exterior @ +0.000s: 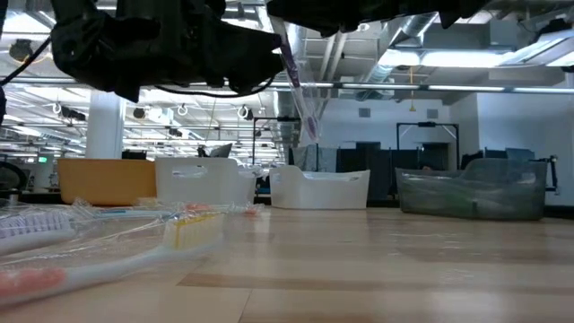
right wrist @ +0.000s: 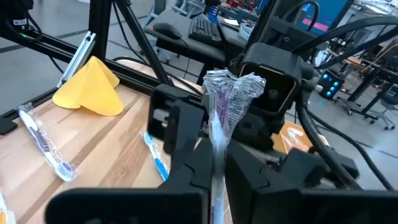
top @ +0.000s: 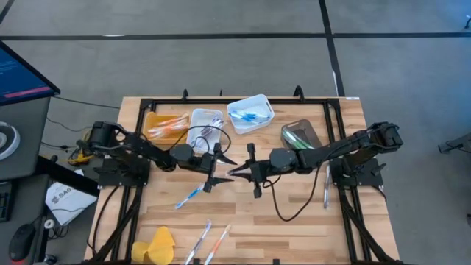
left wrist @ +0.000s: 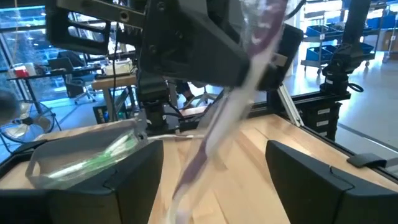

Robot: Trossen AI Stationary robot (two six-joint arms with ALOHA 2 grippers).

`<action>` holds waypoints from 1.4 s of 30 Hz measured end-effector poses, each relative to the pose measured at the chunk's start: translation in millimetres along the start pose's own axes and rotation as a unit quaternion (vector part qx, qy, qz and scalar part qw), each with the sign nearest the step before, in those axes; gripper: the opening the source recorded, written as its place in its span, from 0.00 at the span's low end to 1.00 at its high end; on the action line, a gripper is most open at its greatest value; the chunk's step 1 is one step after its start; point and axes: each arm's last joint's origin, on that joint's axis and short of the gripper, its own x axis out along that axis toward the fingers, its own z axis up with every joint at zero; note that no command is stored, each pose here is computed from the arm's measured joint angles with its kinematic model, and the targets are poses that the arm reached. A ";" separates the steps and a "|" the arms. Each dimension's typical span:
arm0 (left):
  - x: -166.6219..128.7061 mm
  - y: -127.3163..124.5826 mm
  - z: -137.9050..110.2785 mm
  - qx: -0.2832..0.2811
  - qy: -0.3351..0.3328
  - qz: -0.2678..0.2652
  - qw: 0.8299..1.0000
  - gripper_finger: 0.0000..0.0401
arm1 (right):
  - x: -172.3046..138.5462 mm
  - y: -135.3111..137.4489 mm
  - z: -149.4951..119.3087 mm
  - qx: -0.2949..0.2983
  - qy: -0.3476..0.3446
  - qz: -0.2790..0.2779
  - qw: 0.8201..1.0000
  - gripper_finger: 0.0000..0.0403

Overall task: Pick & Place Toothbrushes
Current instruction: Put the purple toothbrush into the left white bin

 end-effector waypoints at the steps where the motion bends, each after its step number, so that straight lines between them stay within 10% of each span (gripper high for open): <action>1: 3.3 0.5 0.5 0.000 -0.002 0.000 1.000 0.69 | 0.0 0.0 0.0 0.000 0.000 0.000 1.000 0.04; 12: 14.9 1.8 -1.2 0.000 -0.001 0.000 1.000 0.64 | 0.0 0.3 -0.3 0.000 0.002 0.001 1.000 0.04; 27: 14.5 1.4 -3.6 0.010 0.009 -0.002 1.000 0.06 | -0.7 0.5 -2.1 0.005 0.015 0.002 1.000 0.08; 42: 14.3 1.1 -6.6 0.000 0.025 -0.002 1.000 0.03 | -0.5 2.4 -5.0 0.032 0.030 0.004 0.999 0.50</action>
